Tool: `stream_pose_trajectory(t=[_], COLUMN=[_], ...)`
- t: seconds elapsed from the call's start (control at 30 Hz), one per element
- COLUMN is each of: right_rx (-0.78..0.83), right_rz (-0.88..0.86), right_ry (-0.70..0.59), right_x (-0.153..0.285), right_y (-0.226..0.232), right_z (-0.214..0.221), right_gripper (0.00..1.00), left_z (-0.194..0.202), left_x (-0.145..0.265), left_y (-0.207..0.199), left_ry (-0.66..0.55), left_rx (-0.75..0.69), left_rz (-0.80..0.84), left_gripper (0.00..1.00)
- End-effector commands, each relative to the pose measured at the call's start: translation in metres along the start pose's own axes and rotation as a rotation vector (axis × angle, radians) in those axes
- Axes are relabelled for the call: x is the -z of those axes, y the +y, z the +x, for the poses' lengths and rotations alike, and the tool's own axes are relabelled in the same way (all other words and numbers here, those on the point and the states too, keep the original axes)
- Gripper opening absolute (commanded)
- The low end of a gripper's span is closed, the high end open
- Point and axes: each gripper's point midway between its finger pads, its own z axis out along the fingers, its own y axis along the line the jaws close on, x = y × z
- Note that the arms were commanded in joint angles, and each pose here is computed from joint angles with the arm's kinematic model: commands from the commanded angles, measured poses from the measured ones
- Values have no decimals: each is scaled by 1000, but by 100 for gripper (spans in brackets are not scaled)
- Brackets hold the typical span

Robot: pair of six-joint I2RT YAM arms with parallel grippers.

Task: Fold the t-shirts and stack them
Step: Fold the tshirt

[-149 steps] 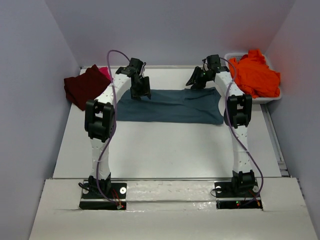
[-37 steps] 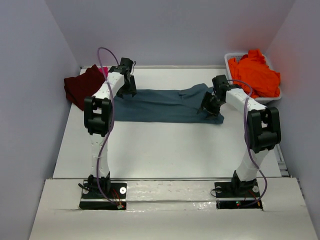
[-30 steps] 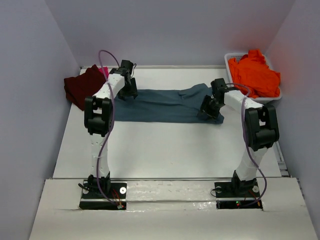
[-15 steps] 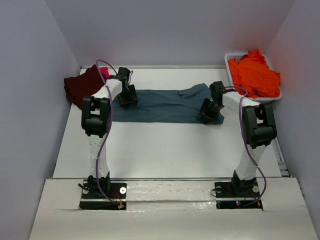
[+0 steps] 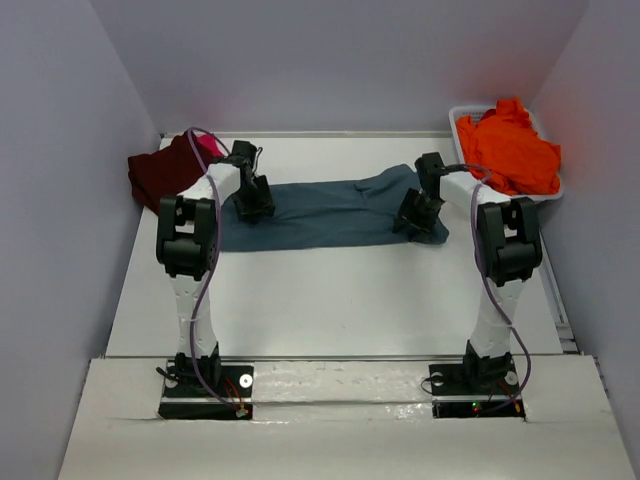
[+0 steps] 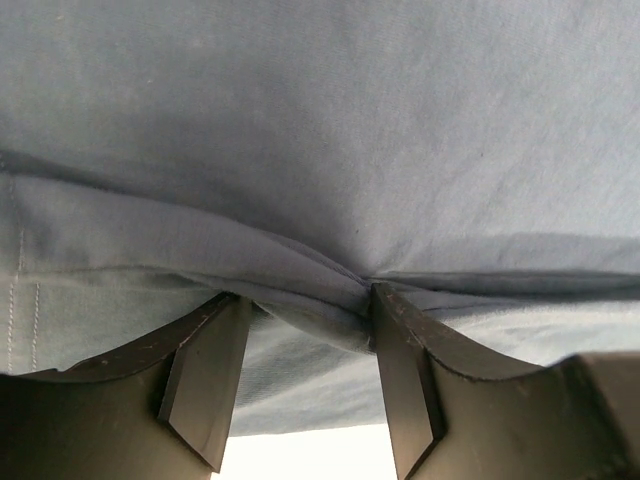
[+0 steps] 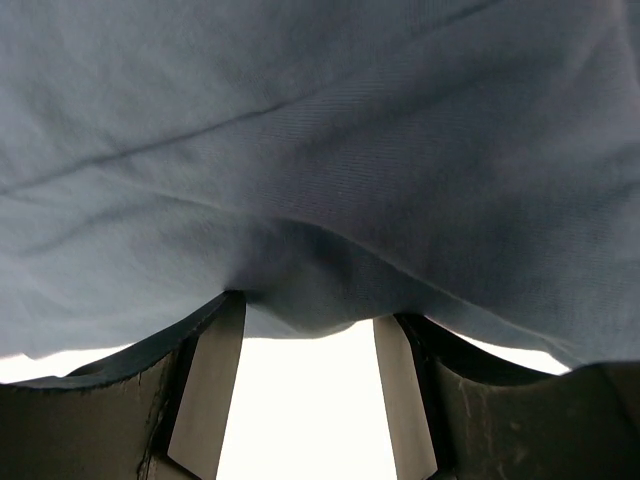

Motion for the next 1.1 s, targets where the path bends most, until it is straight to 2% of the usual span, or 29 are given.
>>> stream_pose_trajectory(t=[0.0,0.23,0.4,0.57,0.87,1.07], right_rx=[-23,-14,16,49,127,166], right_rz=[24,28,-11,-67,-106,-141], right_ry=[-62,-60,-81,-68,-51,-59], right_x=[8,9,12,5,-18,-29], right_y=[4,17,42,63,71,77], right_z=[-35,-61,-90,-105,-114,-118], right_gripper=[60,59,59,58,59,59], left_z=[38,64,92,136,219,258], left_x=[10,25,41,48,61,74], left_y=[5,-3,-22,-33,-53,-63], left_ry=[112,151,185,247,344,375], left_rx=[34,58,38,-8,-94,-143], left_rz=[9,75,124,143,169,180], left_gripper=[63,60,58,58,58,58])
